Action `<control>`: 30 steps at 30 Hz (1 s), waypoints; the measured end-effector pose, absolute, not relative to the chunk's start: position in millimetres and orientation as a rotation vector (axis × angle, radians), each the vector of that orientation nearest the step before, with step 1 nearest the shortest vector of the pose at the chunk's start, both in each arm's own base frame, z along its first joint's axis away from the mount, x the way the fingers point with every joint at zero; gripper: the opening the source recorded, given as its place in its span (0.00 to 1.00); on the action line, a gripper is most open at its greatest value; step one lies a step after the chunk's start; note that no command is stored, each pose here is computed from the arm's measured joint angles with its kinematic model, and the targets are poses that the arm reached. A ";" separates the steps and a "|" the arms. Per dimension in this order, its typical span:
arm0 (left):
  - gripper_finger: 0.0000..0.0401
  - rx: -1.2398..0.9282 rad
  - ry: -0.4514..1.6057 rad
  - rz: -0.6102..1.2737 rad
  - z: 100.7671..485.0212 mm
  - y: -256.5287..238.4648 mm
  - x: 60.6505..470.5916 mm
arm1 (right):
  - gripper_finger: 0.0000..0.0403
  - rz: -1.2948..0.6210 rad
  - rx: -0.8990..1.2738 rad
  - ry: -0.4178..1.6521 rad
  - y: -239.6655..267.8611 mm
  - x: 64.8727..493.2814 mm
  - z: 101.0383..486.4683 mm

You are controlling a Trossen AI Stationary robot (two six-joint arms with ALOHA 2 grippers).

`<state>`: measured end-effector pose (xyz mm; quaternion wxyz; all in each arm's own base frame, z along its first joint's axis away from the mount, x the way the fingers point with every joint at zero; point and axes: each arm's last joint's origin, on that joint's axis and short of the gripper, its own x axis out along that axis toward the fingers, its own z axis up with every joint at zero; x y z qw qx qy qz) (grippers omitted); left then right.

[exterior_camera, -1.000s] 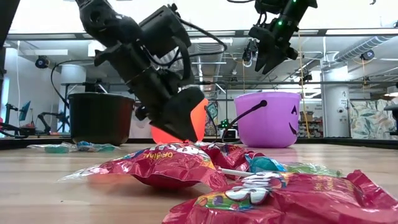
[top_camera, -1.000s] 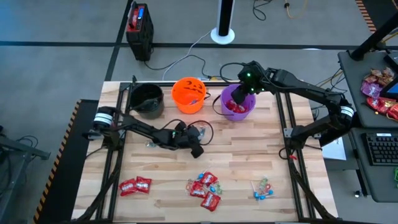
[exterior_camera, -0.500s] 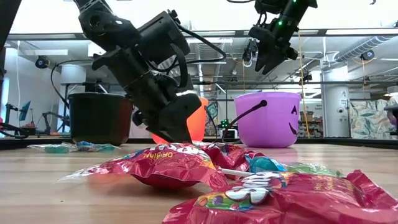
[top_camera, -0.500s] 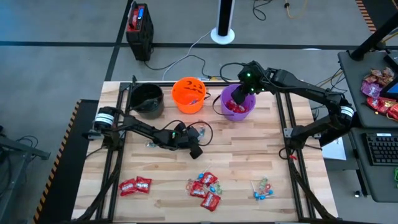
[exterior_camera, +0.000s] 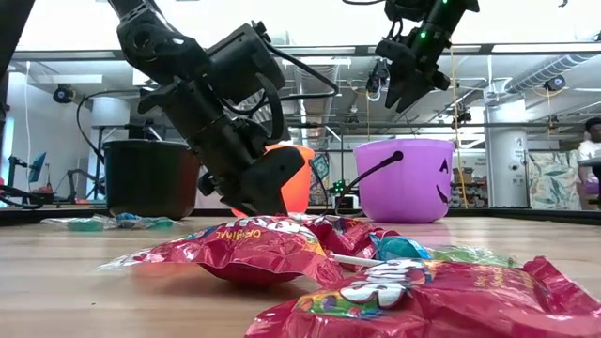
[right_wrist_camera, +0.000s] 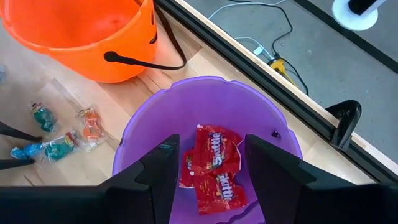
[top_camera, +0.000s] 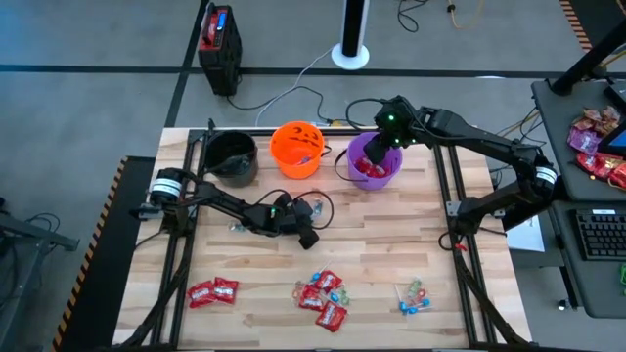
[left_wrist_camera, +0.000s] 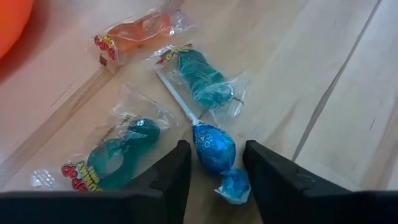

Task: Sort candy by brand, put in halloween buckets
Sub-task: Put the blue candy into the orange bucket

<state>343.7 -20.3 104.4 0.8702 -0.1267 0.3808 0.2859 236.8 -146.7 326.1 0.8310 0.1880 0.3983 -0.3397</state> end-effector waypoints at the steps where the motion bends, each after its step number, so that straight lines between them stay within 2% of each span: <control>1: 0.30 -0.265 0.796 0.597 104.4 -20.3 343.7 | 0.43 -0.721 0.399 0.845 -146.7 236.8 326.1; 6: 0.09 -0.266 0.806 0.594 104.9 -20.3 342.9 | 0.43 -0.721 0.399 0.846 -146.7 236.9 326.0; 9: 0.02 -0.286 0.838 0.582 109.3 -20.3 340.1 | 0.43 -0.721 0.399 0.846 -146.7 236.8 325.9; 17: 0.00 -0.296 0.931 0.414 158.4 -26.1 322.4 | 0.43 -0.720 0.398 0.848 -146.7 236.8 325.8; 20: 0.00 -0.320 0.887 0.381 187.2 -25.8 313.1 | 0.43 -0.719 0.396 0.849 -146.7 236.9 325.8; 24: 0.00 -0.354 0.727 0.347 244.2 -19.8 301.7 | 0.43 -0.714 0.385 0.851 -146.8 237.0 325.9; 30: 0.00 -0.284 0.559 0.535 315.6 18.4 284.2 | 0.43 -0.710 0.374 0.831 -147.7 238.4 327.2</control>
